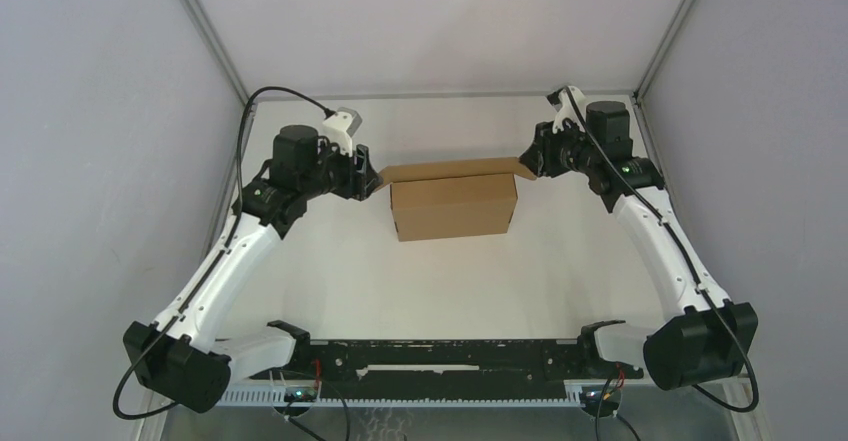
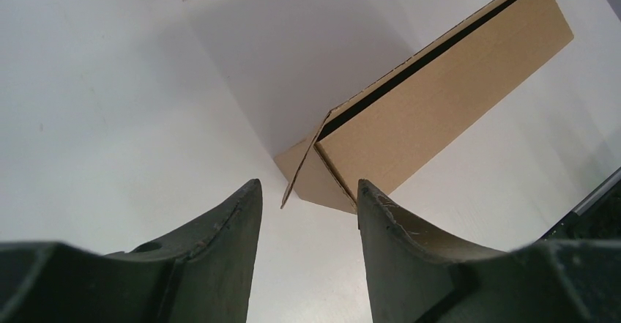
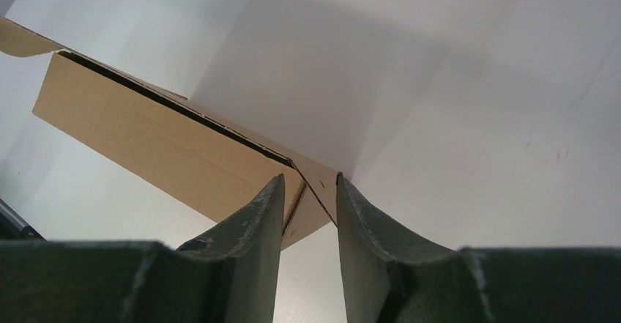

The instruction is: Fold the paper box

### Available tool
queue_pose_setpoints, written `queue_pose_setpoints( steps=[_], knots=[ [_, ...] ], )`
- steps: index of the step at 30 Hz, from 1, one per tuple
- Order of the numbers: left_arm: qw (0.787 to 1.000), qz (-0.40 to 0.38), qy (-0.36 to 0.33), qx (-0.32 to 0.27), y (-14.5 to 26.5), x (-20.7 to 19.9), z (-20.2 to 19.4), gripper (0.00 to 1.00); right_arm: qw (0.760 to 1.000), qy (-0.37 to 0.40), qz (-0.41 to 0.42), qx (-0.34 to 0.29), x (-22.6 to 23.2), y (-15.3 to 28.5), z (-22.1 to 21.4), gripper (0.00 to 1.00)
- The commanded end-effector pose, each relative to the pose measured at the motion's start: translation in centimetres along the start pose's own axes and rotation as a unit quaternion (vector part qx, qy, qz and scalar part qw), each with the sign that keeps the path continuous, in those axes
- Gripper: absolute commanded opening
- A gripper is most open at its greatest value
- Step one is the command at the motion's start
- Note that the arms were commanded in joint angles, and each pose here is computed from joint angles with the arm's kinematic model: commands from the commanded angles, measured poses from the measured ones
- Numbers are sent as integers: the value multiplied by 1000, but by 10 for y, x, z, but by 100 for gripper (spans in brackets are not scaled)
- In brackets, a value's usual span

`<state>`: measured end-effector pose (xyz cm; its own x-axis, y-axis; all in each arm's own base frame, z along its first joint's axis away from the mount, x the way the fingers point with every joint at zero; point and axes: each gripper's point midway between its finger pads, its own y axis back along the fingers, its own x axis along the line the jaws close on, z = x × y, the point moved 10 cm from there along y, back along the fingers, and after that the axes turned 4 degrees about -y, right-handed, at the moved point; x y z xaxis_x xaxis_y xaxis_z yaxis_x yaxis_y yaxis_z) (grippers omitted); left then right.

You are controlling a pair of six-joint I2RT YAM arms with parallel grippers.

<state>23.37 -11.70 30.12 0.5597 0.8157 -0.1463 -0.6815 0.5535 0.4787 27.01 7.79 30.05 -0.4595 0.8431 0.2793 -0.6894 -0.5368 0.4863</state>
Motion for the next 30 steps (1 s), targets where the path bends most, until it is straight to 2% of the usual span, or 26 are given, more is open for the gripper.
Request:
queue_pose_setpoints(
  steps=[1, 19, 30],
  knots=[
    [999, -14, -20, -33, 3, -3, 15, 55, 1000, 15, 12, -17, -2, -4, 7, 40],
    [999, -20, -18, -31, 0, -4, 17, 54, 1000, 13, 16, 4, -5, -16, 2, 31],
    [999, -32, -24, -27, -2, -5, 15, 51, 1000, 13, 17, 6, -5, -18, 1, 30]
  ],
)
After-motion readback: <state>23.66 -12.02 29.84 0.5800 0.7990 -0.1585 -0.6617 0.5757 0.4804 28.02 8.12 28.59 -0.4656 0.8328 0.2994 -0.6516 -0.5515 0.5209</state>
